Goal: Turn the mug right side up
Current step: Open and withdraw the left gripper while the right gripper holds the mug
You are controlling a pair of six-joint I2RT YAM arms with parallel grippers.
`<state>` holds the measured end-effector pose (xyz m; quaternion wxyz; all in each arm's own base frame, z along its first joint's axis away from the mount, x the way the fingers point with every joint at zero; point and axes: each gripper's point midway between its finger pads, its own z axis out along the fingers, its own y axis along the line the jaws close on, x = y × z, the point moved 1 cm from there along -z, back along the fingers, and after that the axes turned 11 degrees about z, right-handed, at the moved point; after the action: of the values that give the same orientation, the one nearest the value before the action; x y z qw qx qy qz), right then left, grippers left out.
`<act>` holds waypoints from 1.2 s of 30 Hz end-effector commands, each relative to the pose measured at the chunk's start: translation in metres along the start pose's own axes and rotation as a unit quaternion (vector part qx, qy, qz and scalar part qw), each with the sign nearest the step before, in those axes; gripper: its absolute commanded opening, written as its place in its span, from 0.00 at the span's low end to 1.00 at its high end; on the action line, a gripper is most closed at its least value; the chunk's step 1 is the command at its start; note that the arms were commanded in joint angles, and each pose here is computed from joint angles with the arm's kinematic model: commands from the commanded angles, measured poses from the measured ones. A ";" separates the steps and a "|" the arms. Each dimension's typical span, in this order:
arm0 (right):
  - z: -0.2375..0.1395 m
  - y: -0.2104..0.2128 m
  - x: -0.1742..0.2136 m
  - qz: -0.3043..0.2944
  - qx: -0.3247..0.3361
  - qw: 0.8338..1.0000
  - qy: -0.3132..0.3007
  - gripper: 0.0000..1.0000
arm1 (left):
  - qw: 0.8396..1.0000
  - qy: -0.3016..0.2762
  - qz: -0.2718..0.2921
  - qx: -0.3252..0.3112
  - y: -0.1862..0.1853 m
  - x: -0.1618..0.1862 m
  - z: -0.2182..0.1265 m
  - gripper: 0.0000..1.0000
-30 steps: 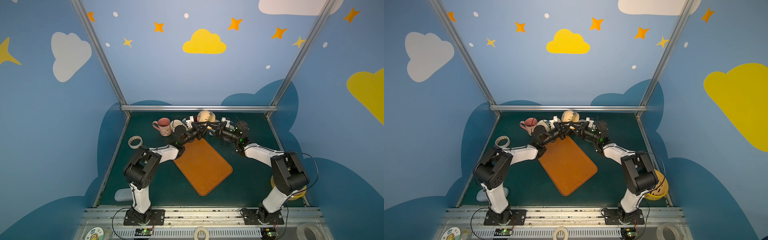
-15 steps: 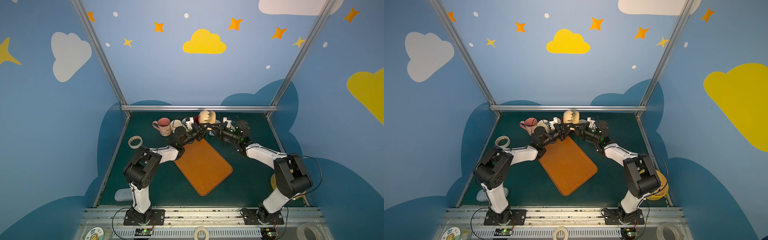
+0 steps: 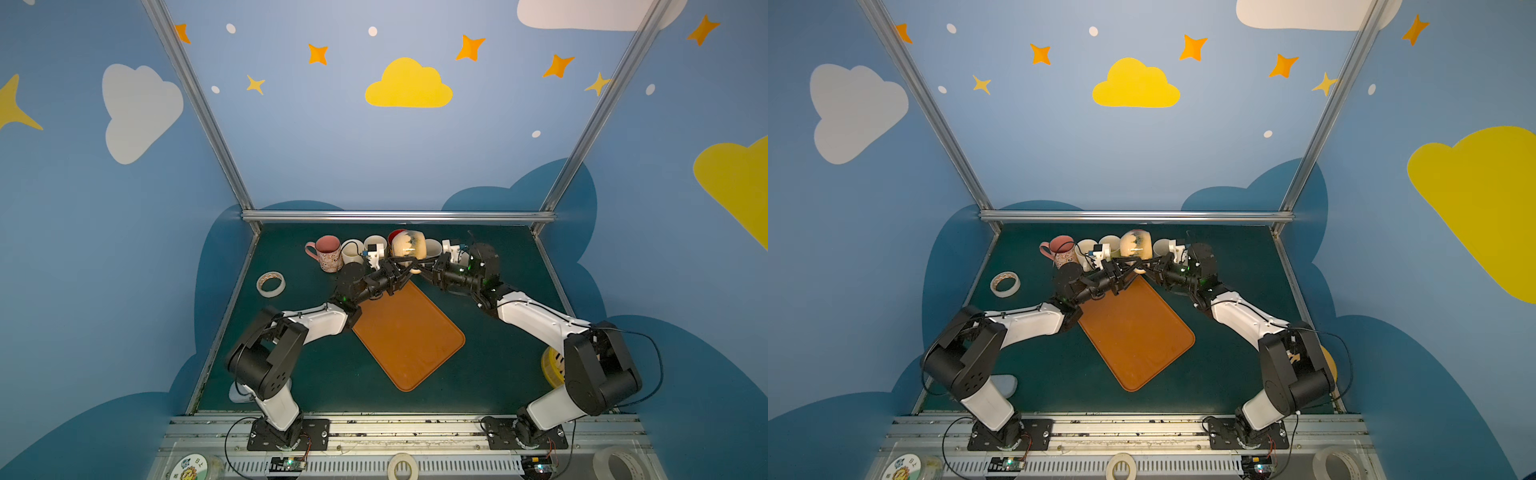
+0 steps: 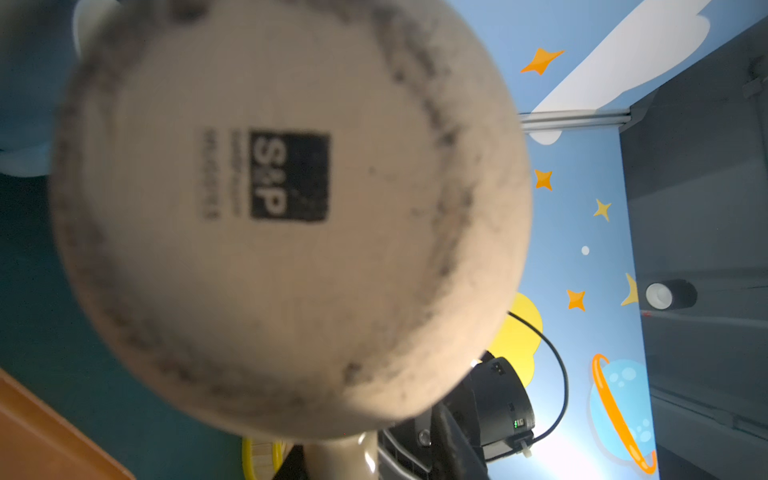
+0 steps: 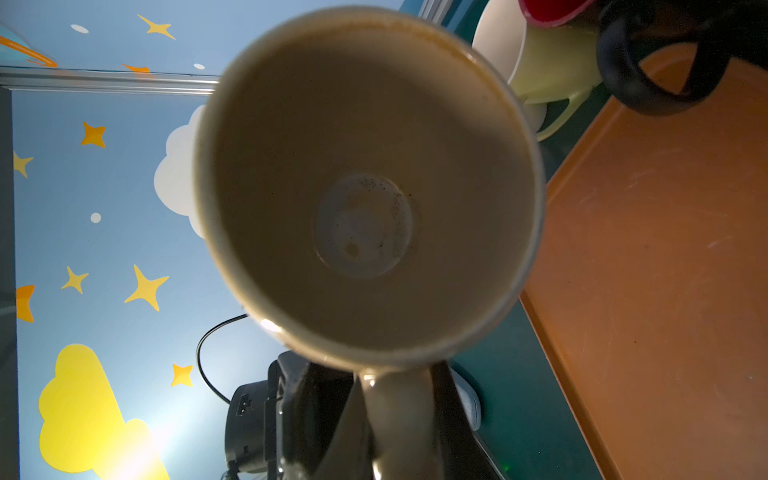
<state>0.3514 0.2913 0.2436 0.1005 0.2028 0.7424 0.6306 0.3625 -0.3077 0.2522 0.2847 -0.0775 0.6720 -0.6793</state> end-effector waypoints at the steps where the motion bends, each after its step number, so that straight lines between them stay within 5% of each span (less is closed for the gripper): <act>1: -0.014 0.027 -0.012 -0.055 -0.038 0.997 -0.043 0.00 | 0.999 0.011 0.038 0.004 -0.007 0.006 -0.009 0.47; 11: -0.019 0.014 -0.006 -0.047 -0.022 0.998 -0.029 0.00 | 0.997 0.021 0.052 -0.054 0.015 0.010 -0.028 0.64; 20: -0.015 0.002 -0.003 -0.049 0.002 0.999 -0.013 0.00 | 0.995 0.023 0.060 -0.078 0.025 0.012 -0.039 0.66; 27: -0.029 -0.006 0.002 -0.105 0.059 0.992 -0.026 0.00 | 0.989 0.031 0.091 -0.116 0.028 0.018 -0.057 0.68; 36: -0.071 -0.021 -0.005 -0.134 0.120 0.981 -0.077 0.00 | 0.965 0.044 0.156 -0.207 0.030 0.030 -0.099 0.70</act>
<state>0.3181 0.2353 0.2027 0.1459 0.1962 0.8321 0.4979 0.3079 -0.2493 0.2308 0.3361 -0.0092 0.7768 -0.5325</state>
